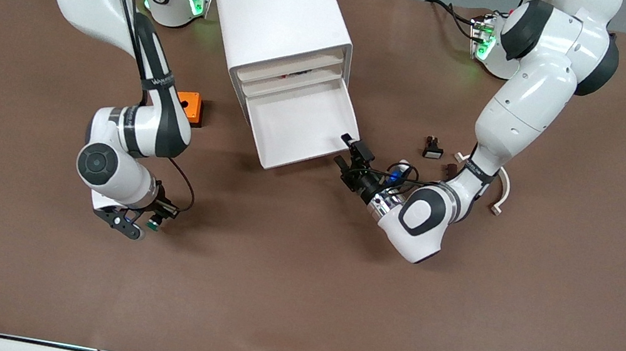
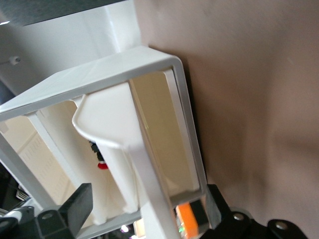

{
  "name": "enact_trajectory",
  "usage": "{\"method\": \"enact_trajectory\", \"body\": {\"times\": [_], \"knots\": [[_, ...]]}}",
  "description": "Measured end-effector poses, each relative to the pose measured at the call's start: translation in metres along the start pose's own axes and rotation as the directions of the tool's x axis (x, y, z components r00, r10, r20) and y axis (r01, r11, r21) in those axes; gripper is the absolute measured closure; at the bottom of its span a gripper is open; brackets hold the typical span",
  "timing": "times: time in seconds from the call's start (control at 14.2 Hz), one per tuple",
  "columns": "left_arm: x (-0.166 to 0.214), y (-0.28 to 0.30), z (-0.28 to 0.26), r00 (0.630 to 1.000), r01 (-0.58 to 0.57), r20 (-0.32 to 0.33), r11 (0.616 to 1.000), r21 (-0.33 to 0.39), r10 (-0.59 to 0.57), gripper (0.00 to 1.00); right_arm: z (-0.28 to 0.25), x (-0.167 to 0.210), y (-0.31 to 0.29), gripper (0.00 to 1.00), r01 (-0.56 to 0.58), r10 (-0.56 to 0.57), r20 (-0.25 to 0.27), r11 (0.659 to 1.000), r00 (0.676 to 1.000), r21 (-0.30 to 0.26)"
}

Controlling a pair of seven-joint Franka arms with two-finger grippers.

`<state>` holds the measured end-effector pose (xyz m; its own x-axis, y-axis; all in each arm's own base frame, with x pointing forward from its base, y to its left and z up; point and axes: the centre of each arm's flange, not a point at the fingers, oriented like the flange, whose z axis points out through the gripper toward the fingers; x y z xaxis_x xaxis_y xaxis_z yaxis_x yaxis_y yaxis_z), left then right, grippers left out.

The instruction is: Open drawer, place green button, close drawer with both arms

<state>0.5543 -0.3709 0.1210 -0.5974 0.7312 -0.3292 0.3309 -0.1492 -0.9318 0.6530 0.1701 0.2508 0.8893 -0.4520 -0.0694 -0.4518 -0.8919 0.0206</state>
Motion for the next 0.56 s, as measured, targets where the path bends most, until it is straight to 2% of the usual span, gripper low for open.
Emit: {"method": "enact_trajectory", "body": {"times": [0.21,0.42,0.56], "knots": [[-0.016,-0.012,-0.026,0.972,-0.232,0.026,0.972,-0.037,0.233,0.0,-0.051,-0.038,-0.025,0.59,-0.122,0.122,0.025,0.993,0.992,-0.008],[-0.033,-0.027,-0.052,0.894,-0.443,0.02,0.892,-0.093,0.447,0.0,-0.072,-0.106,-0.075,0.59,-0.239,0.24,0.029,0.971,0.97,-0.025],[-0.039,-0.034,-0.074,0.829,-0.555,-0.011,0.82,-0.138,0.56,0.0,-0.081,-0.154,-0.106,0.59,-0.303,0.303,0.023,0.953,0.953,-0.026]]}}
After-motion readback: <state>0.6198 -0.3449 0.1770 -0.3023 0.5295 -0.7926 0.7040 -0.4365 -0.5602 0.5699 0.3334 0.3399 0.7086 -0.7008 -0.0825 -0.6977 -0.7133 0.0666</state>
